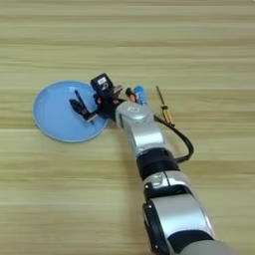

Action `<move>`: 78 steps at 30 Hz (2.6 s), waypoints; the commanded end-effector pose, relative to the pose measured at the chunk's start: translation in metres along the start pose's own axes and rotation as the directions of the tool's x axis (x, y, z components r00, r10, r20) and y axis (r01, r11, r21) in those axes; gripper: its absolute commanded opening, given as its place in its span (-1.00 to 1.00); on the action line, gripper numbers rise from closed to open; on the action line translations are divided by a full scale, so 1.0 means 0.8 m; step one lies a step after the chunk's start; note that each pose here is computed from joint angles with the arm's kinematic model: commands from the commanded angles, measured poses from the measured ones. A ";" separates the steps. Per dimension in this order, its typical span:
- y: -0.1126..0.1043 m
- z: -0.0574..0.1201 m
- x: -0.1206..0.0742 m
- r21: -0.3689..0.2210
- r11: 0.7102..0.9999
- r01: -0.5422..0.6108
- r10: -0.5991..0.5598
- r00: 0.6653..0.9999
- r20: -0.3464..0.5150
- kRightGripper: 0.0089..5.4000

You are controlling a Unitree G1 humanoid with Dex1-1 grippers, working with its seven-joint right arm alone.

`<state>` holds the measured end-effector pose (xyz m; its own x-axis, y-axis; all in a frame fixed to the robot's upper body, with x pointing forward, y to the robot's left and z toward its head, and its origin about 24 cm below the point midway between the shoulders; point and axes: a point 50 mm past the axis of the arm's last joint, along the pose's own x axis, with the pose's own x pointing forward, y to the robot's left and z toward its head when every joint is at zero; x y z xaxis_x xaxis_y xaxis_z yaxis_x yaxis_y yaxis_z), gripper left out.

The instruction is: Move the objects on the table

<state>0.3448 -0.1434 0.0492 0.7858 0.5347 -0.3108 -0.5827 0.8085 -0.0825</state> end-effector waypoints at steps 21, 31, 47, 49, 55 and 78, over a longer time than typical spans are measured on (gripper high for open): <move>0.001 0.022 0.014 0.050 0.998 -0.023 0.024 1.000 -0.012 0.99; -0.001 0.020 0.016 0.067 0.997 -0.028 0.030 0.999 -0.036 0.81; -0.008 0.013 0.018 0.140 0.990 -0.025 0.037 0.996 -0.086 0.18; -0.009 0.013 0.018 0.142 0.990 -0.023 0.036 0.995 -0.089 0.14; -0.010 0.013 0.018 0.146 0.989 -0.019 0.033 0.995 -0.095 -0.10; -0.008 0.009 0.018 0.143 0.989 -0.038 0.053 0.993 -0.102 -0.90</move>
<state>0.3492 -0.1390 0.0287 0.6883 0.5577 -0.4639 -0.5708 0.8110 0.1282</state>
